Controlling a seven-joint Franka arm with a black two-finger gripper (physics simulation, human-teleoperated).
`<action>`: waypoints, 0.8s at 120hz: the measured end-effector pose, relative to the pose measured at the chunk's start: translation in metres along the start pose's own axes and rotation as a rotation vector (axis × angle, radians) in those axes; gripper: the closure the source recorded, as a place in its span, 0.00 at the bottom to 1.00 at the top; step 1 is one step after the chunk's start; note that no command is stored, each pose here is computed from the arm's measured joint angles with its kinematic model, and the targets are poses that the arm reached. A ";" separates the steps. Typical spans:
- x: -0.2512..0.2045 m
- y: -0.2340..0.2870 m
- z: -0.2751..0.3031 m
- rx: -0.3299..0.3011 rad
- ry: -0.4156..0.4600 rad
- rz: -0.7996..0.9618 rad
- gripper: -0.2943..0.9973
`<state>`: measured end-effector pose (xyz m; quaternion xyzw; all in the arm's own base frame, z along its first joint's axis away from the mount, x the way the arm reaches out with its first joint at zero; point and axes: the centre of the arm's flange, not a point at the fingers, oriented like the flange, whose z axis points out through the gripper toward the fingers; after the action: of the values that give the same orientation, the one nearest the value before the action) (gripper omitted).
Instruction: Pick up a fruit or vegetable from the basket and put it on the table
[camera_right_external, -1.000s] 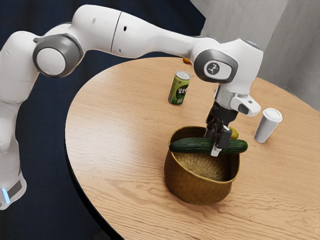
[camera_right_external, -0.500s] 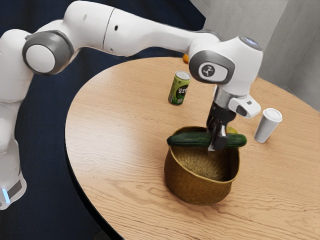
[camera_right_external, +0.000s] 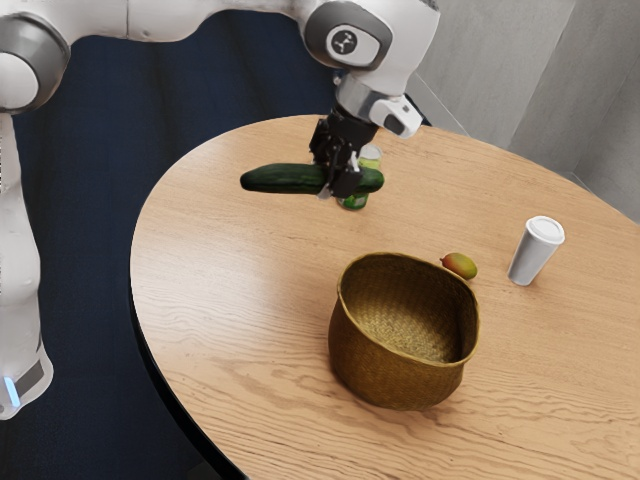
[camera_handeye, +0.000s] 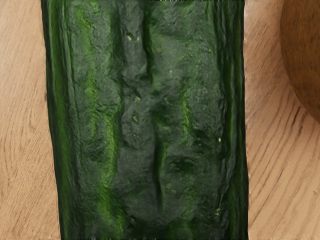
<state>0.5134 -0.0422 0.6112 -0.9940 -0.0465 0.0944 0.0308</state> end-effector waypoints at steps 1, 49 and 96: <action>0.002 -0.002 0.002 -0.002 -0.006 -0.002 0.60; 0.071 -0.069 0.081 -0.094 -0.129 0.001 0.42; 0.024 0.037 -0.061 0.061 0.169 0.236 0.24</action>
<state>0.5519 -0.0800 0.6637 -0.9955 0.0761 0.0149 0.0536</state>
